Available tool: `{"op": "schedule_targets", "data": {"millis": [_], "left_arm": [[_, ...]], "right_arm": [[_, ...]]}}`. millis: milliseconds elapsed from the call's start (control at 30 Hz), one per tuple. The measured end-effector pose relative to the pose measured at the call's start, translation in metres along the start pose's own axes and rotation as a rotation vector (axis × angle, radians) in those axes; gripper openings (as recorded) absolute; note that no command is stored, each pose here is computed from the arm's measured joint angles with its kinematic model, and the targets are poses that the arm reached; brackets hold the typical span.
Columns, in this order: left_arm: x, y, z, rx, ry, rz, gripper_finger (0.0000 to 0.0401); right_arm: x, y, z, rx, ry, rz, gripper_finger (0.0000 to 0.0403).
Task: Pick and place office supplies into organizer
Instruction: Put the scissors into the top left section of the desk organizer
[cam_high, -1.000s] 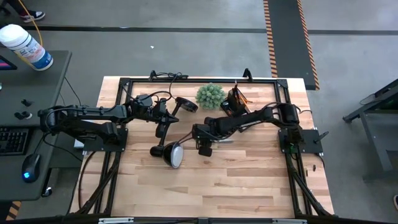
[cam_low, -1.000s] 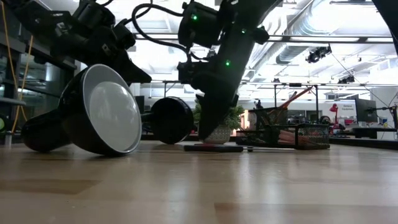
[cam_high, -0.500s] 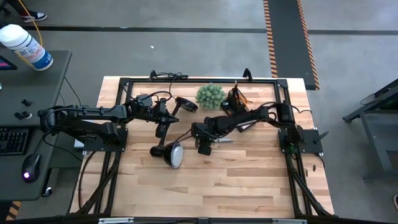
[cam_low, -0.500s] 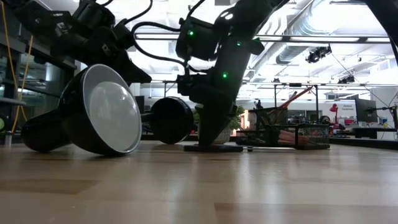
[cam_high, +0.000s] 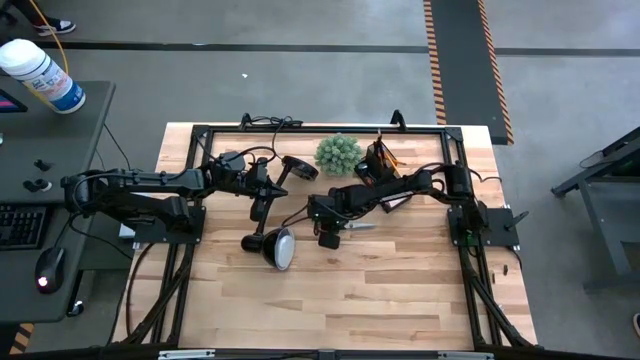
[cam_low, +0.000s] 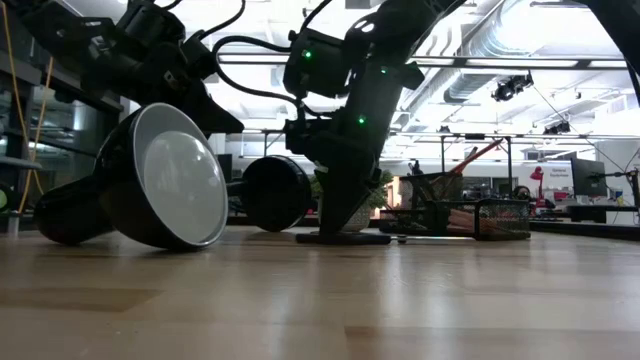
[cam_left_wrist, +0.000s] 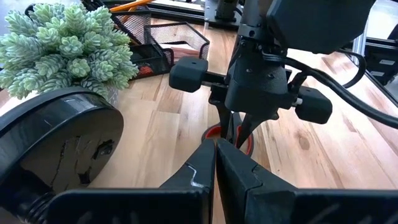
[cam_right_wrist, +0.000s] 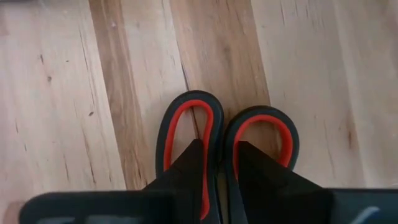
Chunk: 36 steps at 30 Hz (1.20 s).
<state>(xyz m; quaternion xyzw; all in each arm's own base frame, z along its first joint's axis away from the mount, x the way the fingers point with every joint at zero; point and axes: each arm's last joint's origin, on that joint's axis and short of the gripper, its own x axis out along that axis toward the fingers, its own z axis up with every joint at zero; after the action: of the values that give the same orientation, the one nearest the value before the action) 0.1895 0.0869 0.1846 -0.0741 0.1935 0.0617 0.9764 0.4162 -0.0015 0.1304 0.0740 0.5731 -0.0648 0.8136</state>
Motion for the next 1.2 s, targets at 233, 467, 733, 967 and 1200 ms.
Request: {"op": "schedule_targets", "data": {"millis": [233,467,733,967,1200], "left_arm": [[0.0,0.0,0.0,0.0,0.0,0.0,0.0003],[0.0,0.0,0.0,-0.001,0.002,0.0,0.0003],[0.0,0.0,-0.002,0.005,0.018,0.001,0.0003],[0.0,0.0,-0.002,0.012,0.021,0.002,0.0003],[0.0,0.0,-0.002,0.012,0.02,0.001,0.0003]], "right_arm": [[-0.006,0.001,0.004,-0.003,0.035,-0.022,0.0065],[-0.032,0.011,0.023,-0.03,0.05,-0.056,0.0065],[-0.077,0.031,0.038,-0.089,0.062,-0.178,0.0065],[-0.118,0.039,0.04,-0.098,0.08,-0.414,0.0065],[-0.138,0.035,0.032,-0.07,0.12,-0.607,0.0065]]}}
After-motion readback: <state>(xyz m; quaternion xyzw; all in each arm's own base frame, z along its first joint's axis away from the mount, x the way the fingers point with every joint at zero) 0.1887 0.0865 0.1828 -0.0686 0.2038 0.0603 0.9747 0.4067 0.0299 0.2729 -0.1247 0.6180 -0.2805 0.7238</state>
